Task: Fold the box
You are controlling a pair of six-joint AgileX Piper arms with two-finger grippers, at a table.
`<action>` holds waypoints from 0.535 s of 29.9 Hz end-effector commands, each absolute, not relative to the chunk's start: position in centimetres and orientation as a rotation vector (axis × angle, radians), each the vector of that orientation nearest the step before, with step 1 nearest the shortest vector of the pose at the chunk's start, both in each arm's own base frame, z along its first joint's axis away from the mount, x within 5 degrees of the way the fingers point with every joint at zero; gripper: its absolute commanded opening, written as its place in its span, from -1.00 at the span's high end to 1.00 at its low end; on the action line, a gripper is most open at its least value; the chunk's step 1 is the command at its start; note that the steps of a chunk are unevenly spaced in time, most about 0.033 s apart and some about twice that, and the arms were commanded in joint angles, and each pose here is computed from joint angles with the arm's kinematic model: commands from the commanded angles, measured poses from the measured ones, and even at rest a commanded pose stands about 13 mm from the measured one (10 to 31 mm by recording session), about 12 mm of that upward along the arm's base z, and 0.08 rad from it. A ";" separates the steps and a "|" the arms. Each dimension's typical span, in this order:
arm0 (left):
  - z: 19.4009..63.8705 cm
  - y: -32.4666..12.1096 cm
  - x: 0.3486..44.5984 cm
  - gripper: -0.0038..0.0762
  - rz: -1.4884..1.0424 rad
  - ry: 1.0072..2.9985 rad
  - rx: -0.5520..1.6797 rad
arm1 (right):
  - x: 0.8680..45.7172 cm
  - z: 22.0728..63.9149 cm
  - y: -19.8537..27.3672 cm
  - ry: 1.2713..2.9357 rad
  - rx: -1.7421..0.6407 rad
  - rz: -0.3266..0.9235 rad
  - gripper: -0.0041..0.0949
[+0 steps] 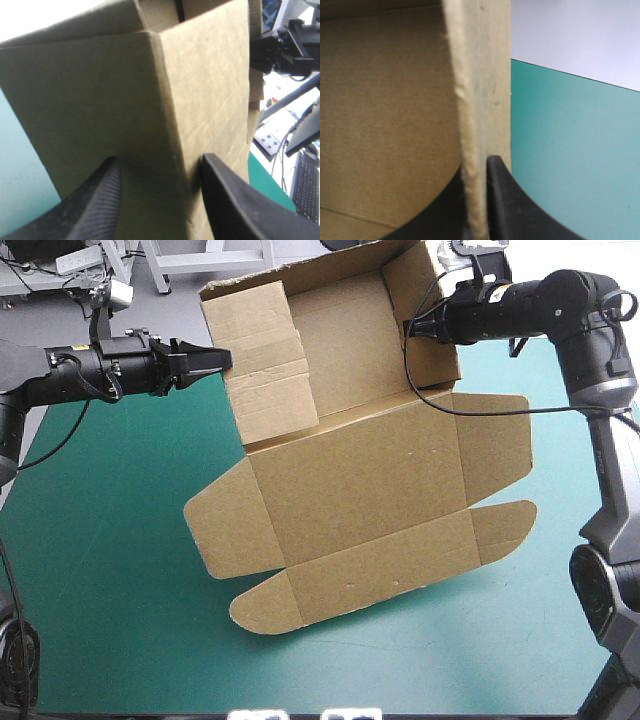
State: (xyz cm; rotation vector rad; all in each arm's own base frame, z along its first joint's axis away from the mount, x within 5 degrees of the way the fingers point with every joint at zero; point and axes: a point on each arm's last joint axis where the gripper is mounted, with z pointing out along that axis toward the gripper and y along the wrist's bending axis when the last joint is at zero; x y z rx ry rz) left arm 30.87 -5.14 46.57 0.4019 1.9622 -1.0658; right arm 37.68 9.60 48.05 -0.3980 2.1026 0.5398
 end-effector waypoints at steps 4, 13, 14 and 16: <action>49.0 -5.1 30.1 0.01 -1.021 1.859 0.320 | 35.1 51.7 11.1 1.946 -0.379 0.686 0.92; 48.5 -6.1 30.8 0.02 -0.939 1.872 0.319 | 34.2 52.0 14.2 1.906 -0.426 0.759 0.92; 48.4 -6.0 31.0 0.02 -0.930 1.880 0.300 | 34.1 52.0 14.2 1.908 -0.423 0.771 0.92; 48.2 -6.0 31.3 0.04 -0.910 1.894 0.278 | 34.0 52.1 14.5 1.906 -0.426 0.791 0.92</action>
